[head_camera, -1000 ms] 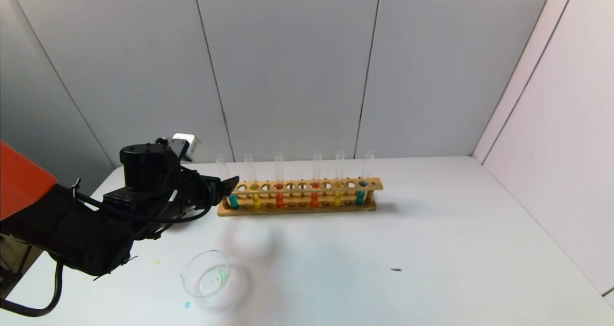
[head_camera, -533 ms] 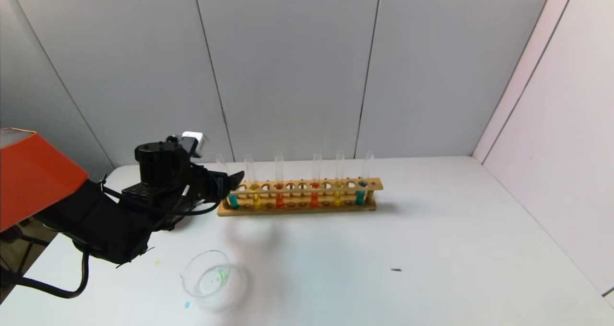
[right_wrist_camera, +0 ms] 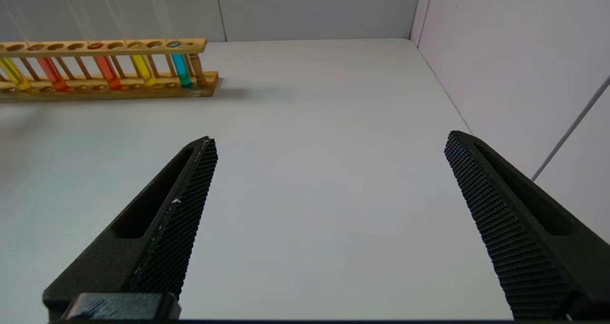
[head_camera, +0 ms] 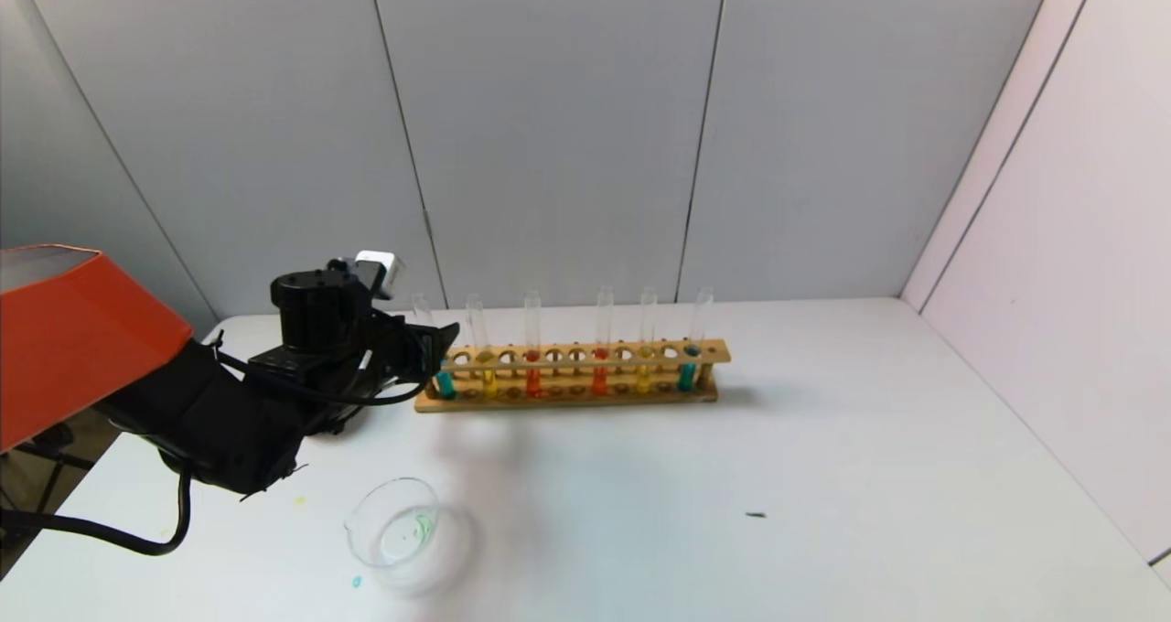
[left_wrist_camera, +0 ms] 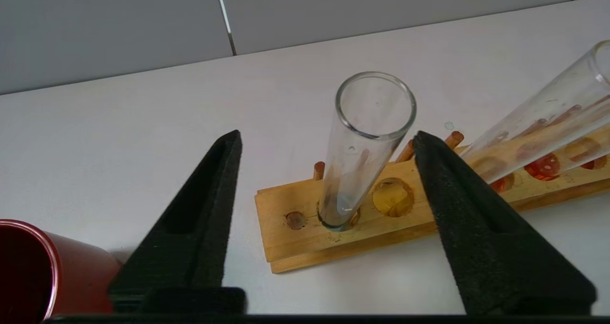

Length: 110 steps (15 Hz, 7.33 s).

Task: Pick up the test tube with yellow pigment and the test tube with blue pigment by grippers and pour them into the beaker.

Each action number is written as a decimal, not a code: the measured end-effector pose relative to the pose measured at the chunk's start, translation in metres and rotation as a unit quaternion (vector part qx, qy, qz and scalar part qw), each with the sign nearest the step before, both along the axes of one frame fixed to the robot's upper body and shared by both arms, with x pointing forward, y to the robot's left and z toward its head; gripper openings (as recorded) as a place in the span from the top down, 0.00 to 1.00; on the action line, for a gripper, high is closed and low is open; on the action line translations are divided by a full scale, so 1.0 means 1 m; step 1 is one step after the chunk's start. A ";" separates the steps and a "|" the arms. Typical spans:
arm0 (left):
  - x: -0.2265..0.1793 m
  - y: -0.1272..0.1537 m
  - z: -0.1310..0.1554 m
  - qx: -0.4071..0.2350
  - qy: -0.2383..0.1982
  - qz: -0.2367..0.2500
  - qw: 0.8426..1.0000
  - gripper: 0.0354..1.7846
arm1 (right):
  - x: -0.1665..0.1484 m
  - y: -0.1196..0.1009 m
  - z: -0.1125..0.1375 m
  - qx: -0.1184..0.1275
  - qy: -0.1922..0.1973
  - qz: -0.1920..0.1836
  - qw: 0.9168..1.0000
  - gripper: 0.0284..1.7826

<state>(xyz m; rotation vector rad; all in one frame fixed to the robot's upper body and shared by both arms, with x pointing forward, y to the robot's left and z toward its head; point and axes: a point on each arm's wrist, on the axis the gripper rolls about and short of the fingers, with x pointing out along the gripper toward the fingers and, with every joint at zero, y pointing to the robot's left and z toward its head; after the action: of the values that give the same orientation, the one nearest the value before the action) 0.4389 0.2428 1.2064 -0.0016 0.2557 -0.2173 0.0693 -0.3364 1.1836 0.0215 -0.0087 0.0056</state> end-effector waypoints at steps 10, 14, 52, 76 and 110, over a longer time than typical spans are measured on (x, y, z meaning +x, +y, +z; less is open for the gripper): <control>0.001 0.002 -0.002 0.000 0.001 0.002 1.000 0.84 | 0.000 0.000 0.000 0.000 0.000 0.000 1.000 0.02; 0.000 0.003 0.002 0.002 -0.002 0.005 1.000 0.84 | 0.000 0.000 0.000 0.000 0.000 0.000 1.000 0.02; -0.145 0.036 0.099 0.106 0.071 -0.001 0.992 0.84 | 0.000 0.000 0.000 0.000 0.000 0.000 1.000 0.02; -0.162 0.036 0.060 0.298 0.169 -0.046 0.938 0.84 | 0.000 0.000 0.000 0.000 0.000 0.000 1.000 0.02; -0.118 -0.026 -0.010 0.540 0.372 -0.108 0.747 0.84 | 0.000 0.000 0.000 0.000 0.000 0.000 1.000 0.02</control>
<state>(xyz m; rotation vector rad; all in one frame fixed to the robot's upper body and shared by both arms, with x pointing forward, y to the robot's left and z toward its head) 0.3208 0.2169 1.1960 1.1347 1.1693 -0.2669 0.0693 -0.3364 1.1836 0.0215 -0.0087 0.0052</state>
